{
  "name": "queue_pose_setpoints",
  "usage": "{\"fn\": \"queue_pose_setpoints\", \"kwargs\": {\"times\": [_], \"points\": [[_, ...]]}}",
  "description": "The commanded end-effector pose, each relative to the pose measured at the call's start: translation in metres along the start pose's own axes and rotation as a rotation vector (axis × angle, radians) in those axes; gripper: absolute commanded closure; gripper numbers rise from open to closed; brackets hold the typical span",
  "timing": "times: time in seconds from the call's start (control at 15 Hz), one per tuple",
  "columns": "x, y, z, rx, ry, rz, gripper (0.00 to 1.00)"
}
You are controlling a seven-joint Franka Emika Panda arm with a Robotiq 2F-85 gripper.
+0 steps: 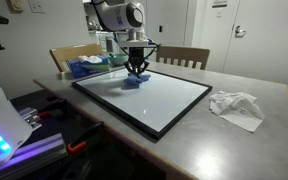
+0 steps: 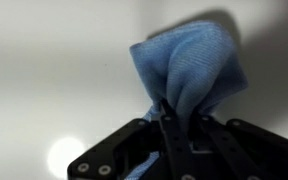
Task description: Use the towel to wipe the whiteboard
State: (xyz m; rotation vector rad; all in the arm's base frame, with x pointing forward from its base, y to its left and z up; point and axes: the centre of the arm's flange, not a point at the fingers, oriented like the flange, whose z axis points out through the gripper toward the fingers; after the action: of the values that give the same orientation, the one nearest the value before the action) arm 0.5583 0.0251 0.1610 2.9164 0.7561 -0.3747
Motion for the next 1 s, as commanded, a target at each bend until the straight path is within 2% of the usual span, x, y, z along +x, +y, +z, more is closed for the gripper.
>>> {"fn": "queue_pose_setpoints", "kwargs": {"times": [0.0, 0.27, 0.53, 0.93], "points": [[0.012, -0.006, -0.005, 0.017, -0.046, 0.072, 0.96], [0.030, -0.032, -0.017, 0.065, -0.105, 0.188, 0.96], [0.051, -0.059, -0.026, 0.091, -0.128, 0.201, 0.96], [0.090, -0.089, -0.018, 0.142, -0.110, 0.198, 0.96]]}}
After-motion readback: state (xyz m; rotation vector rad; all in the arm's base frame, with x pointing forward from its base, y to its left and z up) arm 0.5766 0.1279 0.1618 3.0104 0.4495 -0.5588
